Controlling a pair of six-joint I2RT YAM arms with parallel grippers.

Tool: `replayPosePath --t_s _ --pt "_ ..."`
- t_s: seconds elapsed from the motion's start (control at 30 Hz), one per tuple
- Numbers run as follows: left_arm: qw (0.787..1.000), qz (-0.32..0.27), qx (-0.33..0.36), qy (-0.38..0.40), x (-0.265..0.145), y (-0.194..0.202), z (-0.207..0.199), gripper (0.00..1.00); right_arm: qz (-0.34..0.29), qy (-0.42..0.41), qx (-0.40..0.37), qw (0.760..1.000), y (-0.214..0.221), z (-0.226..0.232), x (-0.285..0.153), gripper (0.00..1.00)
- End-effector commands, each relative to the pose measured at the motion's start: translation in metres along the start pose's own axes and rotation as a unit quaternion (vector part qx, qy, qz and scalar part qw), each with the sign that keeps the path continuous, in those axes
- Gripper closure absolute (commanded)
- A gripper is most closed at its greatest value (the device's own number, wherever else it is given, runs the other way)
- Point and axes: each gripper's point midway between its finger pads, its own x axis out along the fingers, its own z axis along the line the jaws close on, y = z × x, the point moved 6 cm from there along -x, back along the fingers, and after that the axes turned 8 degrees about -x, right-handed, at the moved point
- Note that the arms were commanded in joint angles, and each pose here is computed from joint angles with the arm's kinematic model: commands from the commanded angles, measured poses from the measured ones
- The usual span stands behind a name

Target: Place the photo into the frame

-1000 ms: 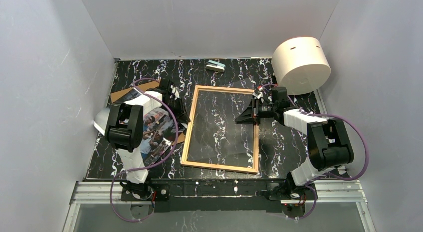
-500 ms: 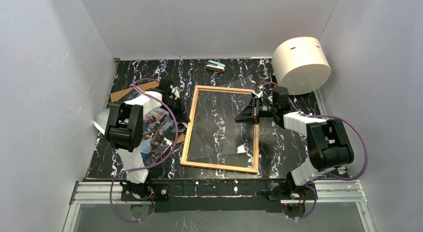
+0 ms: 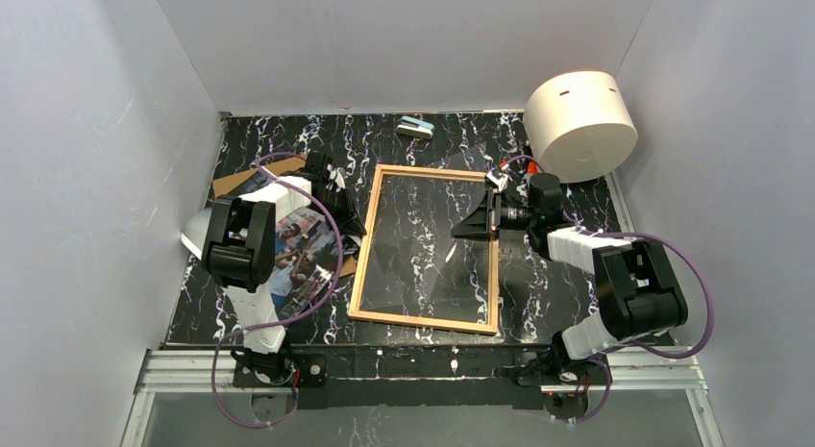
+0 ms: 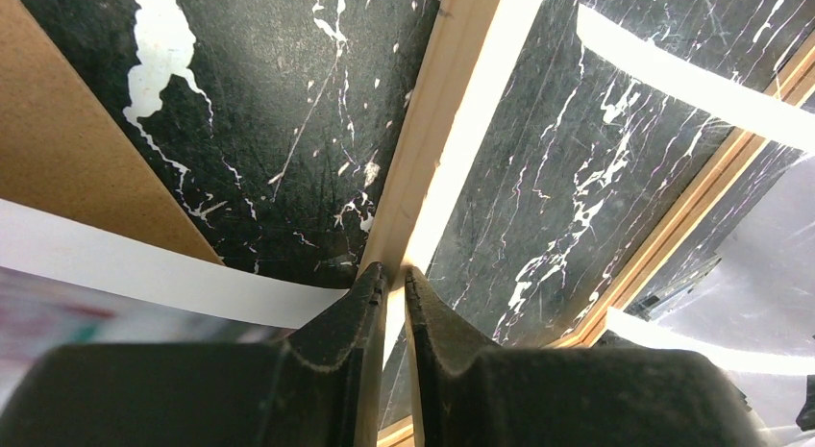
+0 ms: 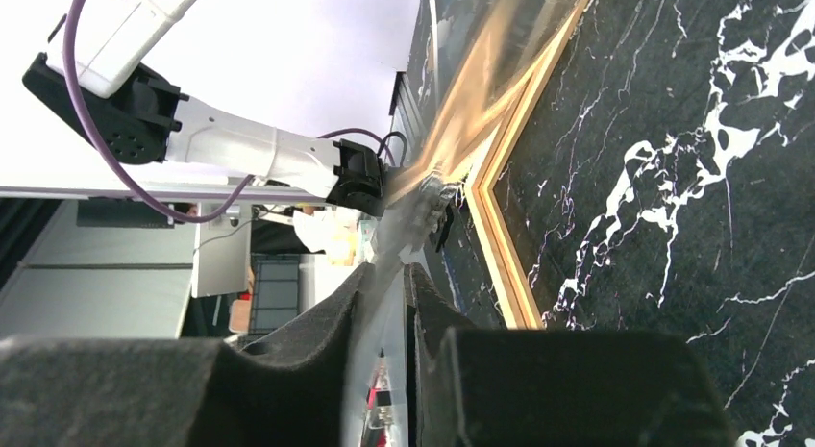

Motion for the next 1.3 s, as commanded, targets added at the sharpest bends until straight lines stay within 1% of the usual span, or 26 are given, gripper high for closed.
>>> replayPosePath --t_s 0.0,0.2,0.27,0.33,0.4,0.43,0.5,0.57,0.73,0.87,0.97,1.03,1.27 --pt "0.999 0.021 -0.01 -0.037 0.004 0.014 0.017 0.89 -0.005 -0.036 -0.088 0.995 -0.003 0.021 -0.001 0.75" --pt "0.999 0.023 -0.013 -0.036 0.005 0.016 0.018 0.89 -0.01 -0.037 -0.132 0.99 -0.008 0.024 0.002 0.76" --pt "0.999 0.021 -0.013 -0.036 0.004 0.016 0.018 0.89 -0.01 -0.041 -0.159 0.986 -0.007 0.028 0.003 0.78" --pt "0.999 0.022 -0.013 -0.038 0.005 0.016 0.019 0.89 -0.009 -0.026 -0.179 0.983 -0.003 0.023 0.006 0.78" --pt "0.999 0.021 -0.013 -0.039 0.005 0.016 0.02 0.89 -0.001 0.033 -0.151 0.988 0.001 0.001 0.011 0.78" --pt "0.999 0.021 -0.014 -0.04 0.005 0.016 0.02 0.89 0.009 0.058 -0.117 0.991 0.007 -0.013 0.011 0.78" --pt "0.999 0.02 -0.014 -0.04 0.006 0.016 0.02 0.89 0.018 0.09 -0.052 0.994 0.016 -0.033 0.012 0.75" --pt "0.999 0.02 -0.013 -0.04 0.006 0.016 0.02 0.89 0.012 0.106 -0.026 0.994 0.022 -0.04 0.011 0.73" --pt "0.999 0.019 -0.013 -0.04 0.006 0.016 0.02 0.89 -0.005 0.147 -0.029 0.989 0.017 -0.041 0.008 0.63" --pt "0.999 0.019 -0.012 -0.039 0.006 0.015 0.02 0.89 -0.005 0.162 -0.032 0.986 0.013 -0.044 0.009 0.51" --pt "0.999 0.02 -0.012 -0.039 0.006 0.015 0.02 0.89 -0.002 0.168 -0.028 0.985 0.012 -0.048 0.009 0.48" --pt "0.999 0.019 -0.011 -0.038 0.006 0.015 0.02 0.89 -0.004 0.173 -0.025 0.985 0.013 -0.051 0.009 0.5" --pt "0.999 0.017 -0.01 -0.038 0.006 0.013 0.019 0.89 0.003 0.203 -0.028 0.979 0.021 -0.062 0.005 0.65"
